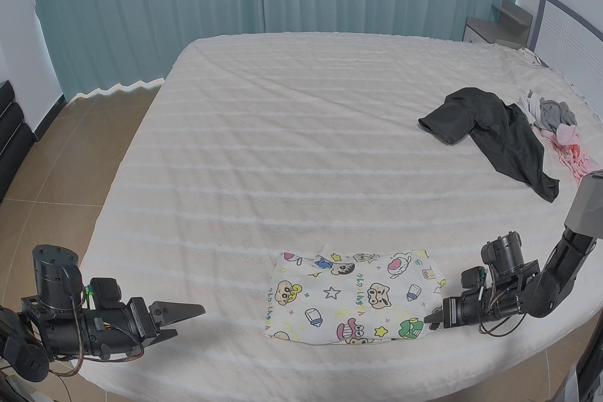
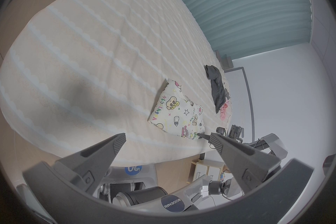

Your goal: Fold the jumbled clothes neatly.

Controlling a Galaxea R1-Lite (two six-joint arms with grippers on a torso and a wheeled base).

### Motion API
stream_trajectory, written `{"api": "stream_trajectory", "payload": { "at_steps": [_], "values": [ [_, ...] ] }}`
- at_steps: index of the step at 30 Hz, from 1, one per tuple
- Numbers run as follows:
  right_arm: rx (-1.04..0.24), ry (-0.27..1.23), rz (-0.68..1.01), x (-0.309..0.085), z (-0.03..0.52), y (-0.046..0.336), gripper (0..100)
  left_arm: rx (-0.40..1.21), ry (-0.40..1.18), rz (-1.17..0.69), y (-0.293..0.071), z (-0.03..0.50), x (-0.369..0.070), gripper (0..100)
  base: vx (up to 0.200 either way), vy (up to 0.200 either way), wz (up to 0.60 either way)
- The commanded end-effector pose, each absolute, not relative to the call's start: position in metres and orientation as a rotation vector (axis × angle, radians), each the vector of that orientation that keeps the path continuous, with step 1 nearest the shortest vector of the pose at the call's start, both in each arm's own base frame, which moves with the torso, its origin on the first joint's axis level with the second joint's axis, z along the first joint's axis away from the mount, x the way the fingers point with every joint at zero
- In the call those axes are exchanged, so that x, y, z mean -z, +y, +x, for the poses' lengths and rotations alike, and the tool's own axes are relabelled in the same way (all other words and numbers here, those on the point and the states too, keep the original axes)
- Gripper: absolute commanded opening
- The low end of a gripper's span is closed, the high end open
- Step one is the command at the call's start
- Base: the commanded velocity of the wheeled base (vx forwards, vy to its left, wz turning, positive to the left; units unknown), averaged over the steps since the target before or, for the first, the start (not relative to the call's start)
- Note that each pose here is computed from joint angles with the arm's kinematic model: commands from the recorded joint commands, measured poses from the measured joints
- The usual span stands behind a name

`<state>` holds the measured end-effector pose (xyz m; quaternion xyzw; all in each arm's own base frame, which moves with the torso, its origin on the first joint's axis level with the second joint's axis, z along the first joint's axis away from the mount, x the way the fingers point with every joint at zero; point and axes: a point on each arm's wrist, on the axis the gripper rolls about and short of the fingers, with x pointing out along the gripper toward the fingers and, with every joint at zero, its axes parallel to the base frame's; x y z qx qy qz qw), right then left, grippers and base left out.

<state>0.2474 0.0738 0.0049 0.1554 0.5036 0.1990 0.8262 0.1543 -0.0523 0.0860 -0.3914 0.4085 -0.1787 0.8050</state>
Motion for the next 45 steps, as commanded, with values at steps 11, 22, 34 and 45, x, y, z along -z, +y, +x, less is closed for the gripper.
{"api": "stream_trajectory", "payload": {
  "at_steps": [11, 22, 34, 45],
  "values": [
    [-0.433, 0.993, 0.309, -0.028, 0.232, 0.063, 100, 0.383, 0.774, -0.569, -0.067, 0.202, -0.087, 100, 0.0, 0.0, 0.0],
    [-0.374, 0.979, 0.32, -0.015, 0.266, 0.063, 100, 0.454, 0.892, -0.346, -0.125, 0.283, -0.02, 100, 0.0, 0.0, 0.0],
    [-0.397, 1.008, 0.397, -0.007, 0.285, 0.094, 100, 0.556, 0.893, -0.348, -0.176, 0.306, -0.003, 100, 0.0, 0.0, 0.0],
    [-0.422, 1.046, 0.421, 0.001, 0.285, 0.115, 100, 0.623, 0.902, -0.448, -0.199, 0.306, -0.002, 100, 0.0, 0.0, 0.0]
  ]
}}
